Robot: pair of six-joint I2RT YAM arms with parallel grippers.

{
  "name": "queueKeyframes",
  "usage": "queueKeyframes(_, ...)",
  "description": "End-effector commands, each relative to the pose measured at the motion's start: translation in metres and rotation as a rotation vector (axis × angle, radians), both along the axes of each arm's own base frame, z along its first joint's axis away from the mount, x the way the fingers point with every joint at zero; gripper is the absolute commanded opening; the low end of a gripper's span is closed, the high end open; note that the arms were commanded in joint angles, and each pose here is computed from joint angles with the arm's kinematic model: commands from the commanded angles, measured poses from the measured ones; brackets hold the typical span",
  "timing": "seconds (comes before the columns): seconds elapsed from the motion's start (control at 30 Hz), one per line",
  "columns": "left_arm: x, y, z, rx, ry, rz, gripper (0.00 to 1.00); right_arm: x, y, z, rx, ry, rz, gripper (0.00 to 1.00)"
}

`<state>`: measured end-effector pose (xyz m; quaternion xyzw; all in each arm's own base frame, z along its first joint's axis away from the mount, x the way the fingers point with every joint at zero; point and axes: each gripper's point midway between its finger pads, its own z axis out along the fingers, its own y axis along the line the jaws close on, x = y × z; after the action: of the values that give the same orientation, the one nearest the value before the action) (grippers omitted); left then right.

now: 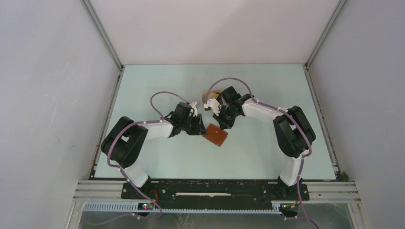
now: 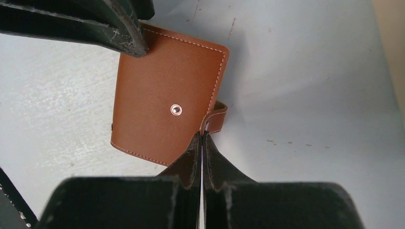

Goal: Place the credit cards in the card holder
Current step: Close the card holder at the center of the board.

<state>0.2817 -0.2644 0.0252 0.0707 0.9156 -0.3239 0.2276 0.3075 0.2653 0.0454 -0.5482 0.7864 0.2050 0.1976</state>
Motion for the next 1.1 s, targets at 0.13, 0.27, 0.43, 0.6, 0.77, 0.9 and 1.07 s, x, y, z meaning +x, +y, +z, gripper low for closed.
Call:
queueKeyframes(0.13,0.015,0.007,0.024,-0.005,-0.093,0.002,0.39,0.001,0.004,0.014,0.006,-0.095,0.014,0.00)
queueKeyframes(0.27,0.013,-0.001,0.017,-0.027,-0.053,-0.020,0.38,0.004,0.005,0.016,-0.002,-0.135,0.004,0.00)
queueKeyframes(0.43,0.009,-0.010,0.012,-0.054,-0.015,-0.025,0.33,-0.001,0.011,0.021,0.004,-0.175,0.020,0.00)
queueKeyframes(0.6,0.005,-0.016,0.008,-0.060,0.019,-0.025,0.20,-0.010,0.016,0.016,-0.014,-0.189,0.047,0.00)
queueKeyframes(0.77,0.001,-0.018,0.007,-0.064,0.033,-0.017,0.15,-0.020,0.018,0.007,-0.031,-0.180,0.077,0.00)
queueKeyframes(0.9,0.000,-0.017,0.009,-0.065,0.032,-0.008,0.13,-0.026,0.018,0.003,-0.046,-0.180,0.096,0.00)
queueKeyframes(1.07,-0.001,-0.017,0.009,-0.068,0.033,-0.007,0.12,-0.026,0.015,0.000,-0.076,-0.203,0.112,0.00)
